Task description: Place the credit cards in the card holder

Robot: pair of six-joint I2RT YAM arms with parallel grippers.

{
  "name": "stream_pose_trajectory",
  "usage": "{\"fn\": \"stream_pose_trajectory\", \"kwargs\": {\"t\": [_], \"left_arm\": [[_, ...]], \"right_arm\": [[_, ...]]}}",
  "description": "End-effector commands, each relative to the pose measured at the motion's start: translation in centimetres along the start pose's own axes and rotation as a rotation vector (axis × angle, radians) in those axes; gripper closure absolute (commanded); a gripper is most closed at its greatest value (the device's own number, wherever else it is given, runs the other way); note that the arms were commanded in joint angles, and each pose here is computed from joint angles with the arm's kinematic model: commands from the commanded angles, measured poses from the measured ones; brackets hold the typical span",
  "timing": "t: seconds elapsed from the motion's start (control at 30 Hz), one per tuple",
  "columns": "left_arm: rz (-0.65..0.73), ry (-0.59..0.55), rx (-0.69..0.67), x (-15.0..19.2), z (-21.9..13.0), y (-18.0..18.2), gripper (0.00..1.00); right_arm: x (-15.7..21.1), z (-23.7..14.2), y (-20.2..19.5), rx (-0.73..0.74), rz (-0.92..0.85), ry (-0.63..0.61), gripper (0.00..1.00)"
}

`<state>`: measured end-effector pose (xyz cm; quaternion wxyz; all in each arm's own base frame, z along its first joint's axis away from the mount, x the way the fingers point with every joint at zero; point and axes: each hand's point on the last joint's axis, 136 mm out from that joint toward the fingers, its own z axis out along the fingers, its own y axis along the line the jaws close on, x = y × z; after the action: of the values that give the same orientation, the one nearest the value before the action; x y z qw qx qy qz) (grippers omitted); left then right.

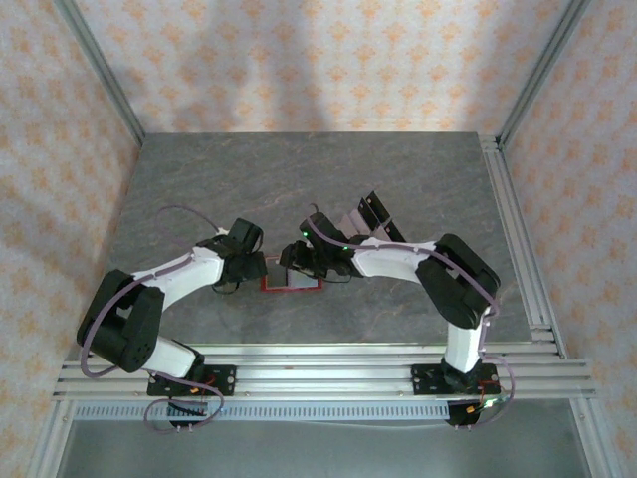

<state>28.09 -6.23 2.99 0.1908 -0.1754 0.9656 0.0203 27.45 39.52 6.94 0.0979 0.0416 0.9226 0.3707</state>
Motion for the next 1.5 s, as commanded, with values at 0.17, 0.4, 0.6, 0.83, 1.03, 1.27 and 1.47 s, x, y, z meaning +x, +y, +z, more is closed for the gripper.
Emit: {"fn": "stream_pose_trajectory", "kwargs": {"t": [0.17, 0.4, 0.6, 0.83, 1.03, 1.27, 1.47], "left_arm": [[-0.103, -0.054, -0.087, -1.8, -2.2, 4.0, 0.14], [-0.101, -0.062, -0.060, -2.3, -3.0, 3.8, 0.14], [-0.067, -0.051, 0.032, -2.6, -3.0, 1.9, 0.14], [0.031, -0.036, 0.097, -2.1, -3.2, -1.8, 0.13], [0.148, -0.042, 0.058, -0.8, -2.8, -4.5, 0.13], [0.194, -0.051, -0.032, 0.1, -2.1, -4.3, 0.12], [0.203, -0.049, -0.086, 0.5, -1.5, -3.4, 0.12]], "right_arm": [[1.1, 3.0, 3.0, -0.051, -0.039, 0.061, 0.54], [0.9, 2.1, 4.4, -0.068, -0.082, 0.054, 0.55], [-0.5, -1.9, 3.9, -0.049, -0.108, -0.018, 0.55], [-4.1, -8.5, -1.7, 0.130, -0.132, -0.140, 0.55], [-7.1, -14.5, -7.7, 0.371, -0.181, -0.191, 0.55], [-8.0, -17.2, -11.0, 0.585, -0.313, -0.140, 0.55], [-9.1, -15.6, -11.0, 0.616, -0.366, -0.089, 0.63]]}}
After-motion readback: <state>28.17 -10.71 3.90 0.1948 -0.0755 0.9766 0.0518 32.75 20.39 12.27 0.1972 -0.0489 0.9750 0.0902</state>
